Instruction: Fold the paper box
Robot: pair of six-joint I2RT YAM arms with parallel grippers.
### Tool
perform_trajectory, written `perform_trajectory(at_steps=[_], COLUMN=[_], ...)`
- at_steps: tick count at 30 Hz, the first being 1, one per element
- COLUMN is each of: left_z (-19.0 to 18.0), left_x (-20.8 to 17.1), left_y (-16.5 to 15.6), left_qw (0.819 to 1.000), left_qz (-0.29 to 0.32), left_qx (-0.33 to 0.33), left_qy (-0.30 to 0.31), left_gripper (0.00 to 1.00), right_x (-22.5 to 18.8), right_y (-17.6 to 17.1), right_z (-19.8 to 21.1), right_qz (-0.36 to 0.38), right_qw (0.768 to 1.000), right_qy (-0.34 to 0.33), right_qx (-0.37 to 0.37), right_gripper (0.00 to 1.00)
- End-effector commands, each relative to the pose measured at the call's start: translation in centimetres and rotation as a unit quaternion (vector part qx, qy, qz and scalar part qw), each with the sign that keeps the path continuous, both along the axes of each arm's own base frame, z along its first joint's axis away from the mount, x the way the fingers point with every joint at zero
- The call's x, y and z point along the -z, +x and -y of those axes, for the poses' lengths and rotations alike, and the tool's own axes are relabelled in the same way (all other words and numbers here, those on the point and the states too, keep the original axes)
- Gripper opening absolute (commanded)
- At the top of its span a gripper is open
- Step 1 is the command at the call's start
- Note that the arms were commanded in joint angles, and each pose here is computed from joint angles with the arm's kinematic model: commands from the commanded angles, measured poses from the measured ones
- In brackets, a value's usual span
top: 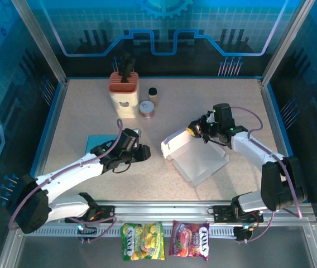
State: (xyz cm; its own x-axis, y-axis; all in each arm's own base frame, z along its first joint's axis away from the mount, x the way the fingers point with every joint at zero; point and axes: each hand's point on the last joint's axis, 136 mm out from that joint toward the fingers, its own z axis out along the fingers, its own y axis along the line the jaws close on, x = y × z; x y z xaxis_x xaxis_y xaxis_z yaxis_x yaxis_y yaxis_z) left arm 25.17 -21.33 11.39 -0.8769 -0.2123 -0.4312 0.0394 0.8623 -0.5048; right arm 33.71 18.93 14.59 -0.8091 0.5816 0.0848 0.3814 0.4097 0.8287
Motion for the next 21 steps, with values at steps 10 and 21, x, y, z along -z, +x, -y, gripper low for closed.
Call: perform_trajectory(at_steps=[10,21], left_z=[3.8,5.9], left_x=[2.1,2.8], left_y=[1.0,1.5], left_qw=[0.992,0.967], left_qz=[0.069,0.143], left_qx=[0.106,0.21], left_qy=[0.016,0.035], left_gripper=[0.36,0.38], right_x=[0.6,1.3], right_y=[-1.3,-2.1], right_z=[0.6,1.1], right_qz=[0.063,0.049], right_qw=[0.997,0.997], right_qy=[0.036,0.038], right_qx=[-0.03,-0.033], right_gripper=[0.0,0.0])
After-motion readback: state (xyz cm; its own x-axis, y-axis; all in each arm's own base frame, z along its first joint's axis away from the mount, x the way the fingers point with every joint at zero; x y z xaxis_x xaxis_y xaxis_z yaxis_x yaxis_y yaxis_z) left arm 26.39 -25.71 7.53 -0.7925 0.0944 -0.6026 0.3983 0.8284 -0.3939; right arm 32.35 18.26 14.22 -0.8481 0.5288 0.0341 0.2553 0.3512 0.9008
